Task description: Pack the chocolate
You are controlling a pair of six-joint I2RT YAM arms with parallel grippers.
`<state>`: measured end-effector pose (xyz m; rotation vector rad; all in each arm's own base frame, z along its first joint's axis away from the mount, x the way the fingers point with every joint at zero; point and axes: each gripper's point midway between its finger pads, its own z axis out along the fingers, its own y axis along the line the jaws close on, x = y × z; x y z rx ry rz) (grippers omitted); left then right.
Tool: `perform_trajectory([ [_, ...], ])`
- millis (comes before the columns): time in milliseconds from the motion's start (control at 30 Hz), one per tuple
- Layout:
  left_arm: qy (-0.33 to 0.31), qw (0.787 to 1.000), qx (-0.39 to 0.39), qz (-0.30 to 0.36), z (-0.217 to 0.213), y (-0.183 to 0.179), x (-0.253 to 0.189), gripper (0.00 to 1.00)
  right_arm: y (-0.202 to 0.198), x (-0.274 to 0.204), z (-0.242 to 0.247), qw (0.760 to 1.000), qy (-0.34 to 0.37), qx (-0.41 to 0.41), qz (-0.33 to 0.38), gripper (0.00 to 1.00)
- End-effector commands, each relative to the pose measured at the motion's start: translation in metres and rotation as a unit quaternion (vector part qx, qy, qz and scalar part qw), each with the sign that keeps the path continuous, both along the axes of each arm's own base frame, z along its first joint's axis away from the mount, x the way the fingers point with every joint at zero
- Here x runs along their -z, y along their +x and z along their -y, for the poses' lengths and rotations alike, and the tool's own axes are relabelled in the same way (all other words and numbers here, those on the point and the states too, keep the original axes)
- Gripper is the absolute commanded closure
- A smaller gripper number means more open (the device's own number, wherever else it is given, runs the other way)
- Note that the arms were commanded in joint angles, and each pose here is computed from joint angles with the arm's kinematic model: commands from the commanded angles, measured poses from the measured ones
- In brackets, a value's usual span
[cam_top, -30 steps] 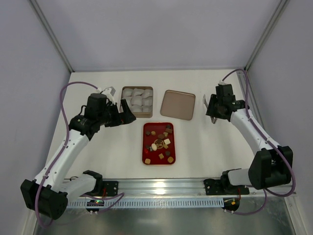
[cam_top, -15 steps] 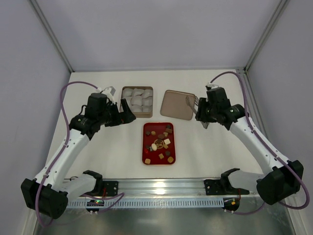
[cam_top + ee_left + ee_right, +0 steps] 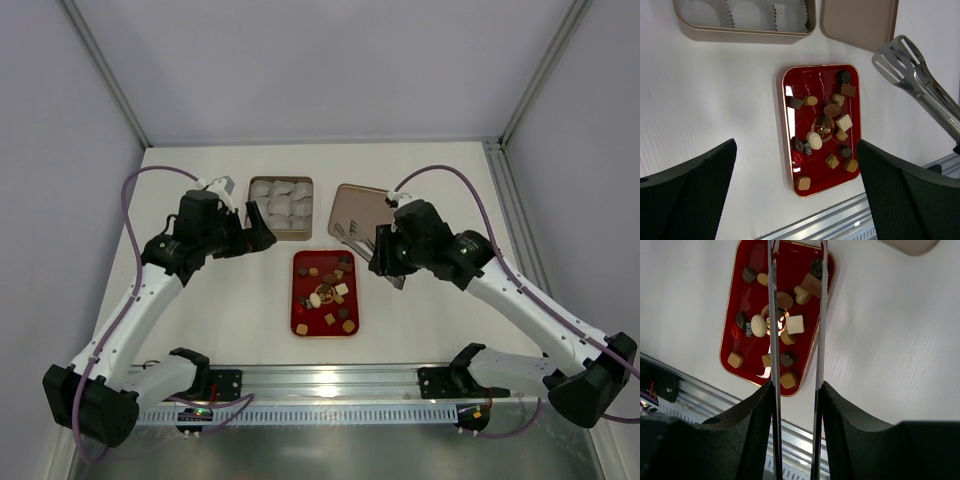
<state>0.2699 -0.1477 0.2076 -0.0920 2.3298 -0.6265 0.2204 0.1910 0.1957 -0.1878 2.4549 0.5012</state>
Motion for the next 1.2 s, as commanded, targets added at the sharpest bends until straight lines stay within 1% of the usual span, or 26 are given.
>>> perform_trajectory([
  [0,-0.002,1.0,-0.009,0.018,0.0,0.008,-0.006,0.0,-0.019,-0.005,-0.023,0.999,0.023,-0.038,-0.012,0.57],
  [200,0.001,1.0,-0.009,0.018,-0.001,0.007,-0.007,0.0,-0.036,0.008,-0.043,0.996,0.006,-0.08,-0.032,0.57],
  [700,0.008,1.0,-0.011,0.014,-0.005,0.0,-0.004,0.0,-0.076,0.03,-0.049,0.989,-0.027,-0.123,-0.075,0.58],
  [800,0.007,1.0,-0.011,0.015,-0.006,-0.001,-0.004,0.0,-0.08,0.034,-0.046,0.988,-0.032,-0.124,-0.082,0.6],
  [1167,0.009,1.0,-0.008,0.013,-0.005,-0.001,-0.003,0.0,-0.084,0.042,-0.046,0.986,-0.047,-0.129,-0.09,0.61],
])
